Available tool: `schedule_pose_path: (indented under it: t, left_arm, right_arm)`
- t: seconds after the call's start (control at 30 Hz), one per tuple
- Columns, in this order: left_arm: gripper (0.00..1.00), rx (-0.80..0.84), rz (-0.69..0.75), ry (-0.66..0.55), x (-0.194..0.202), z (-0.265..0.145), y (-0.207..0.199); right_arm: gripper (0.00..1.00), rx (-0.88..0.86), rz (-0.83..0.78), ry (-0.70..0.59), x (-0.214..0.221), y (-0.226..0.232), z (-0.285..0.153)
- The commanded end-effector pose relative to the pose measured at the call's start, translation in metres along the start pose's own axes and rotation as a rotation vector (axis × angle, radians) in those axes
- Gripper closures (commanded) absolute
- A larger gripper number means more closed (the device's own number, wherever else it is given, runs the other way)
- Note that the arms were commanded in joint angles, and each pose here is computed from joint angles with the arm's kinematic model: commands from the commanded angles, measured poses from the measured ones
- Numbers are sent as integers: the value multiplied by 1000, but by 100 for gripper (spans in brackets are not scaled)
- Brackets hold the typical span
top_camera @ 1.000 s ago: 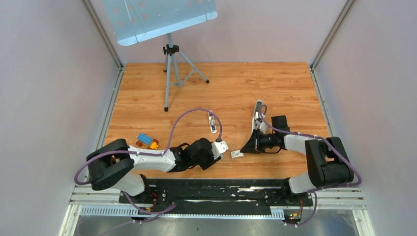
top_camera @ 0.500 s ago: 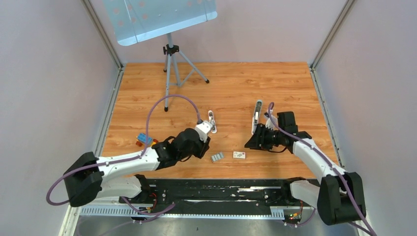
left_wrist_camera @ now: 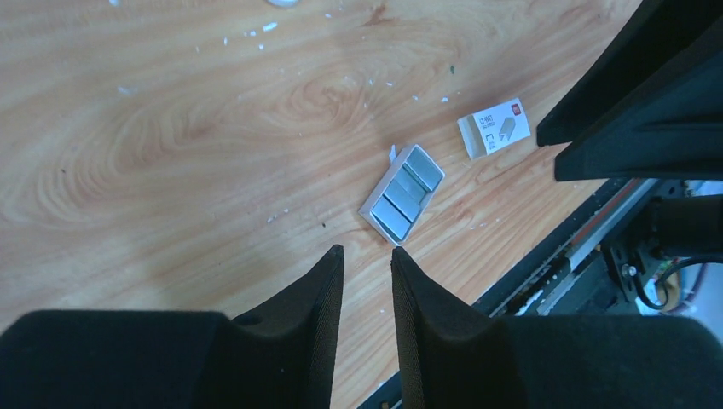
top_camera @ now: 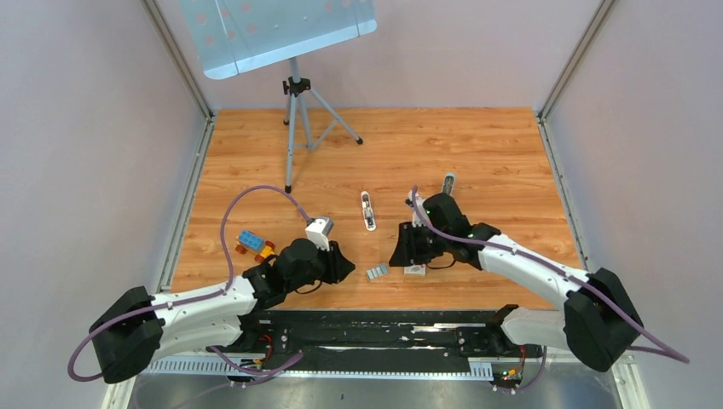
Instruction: Load the staples into the stapler
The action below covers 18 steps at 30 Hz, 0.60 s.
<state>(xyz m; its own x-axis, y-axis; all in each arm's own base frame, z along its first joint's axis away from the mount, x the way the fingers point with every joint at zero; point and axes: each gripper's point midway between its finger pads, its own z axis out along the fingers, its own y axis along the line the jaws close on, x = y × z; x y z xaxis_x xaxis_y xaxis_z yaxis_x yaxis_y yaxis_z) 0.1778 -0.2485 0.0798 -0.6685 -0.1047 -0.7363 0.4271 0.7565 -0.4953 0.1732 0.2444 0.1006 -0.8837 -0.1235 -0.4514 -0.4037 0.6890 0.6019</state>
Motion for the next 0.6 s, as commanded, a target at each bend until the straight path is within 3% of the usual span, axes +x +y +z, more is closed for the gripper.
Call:
schedule_pose_path:
  t: [0.0,0.57]
  left_arm:
    - [70,92,-141,-79,-13,2,-18]
    - [78,91,-229,5,19,31,-12]
  right_arm:
    - [60,30,-50,-43,-13,14,22]
    - [66,79,-115,72,12,15,76]
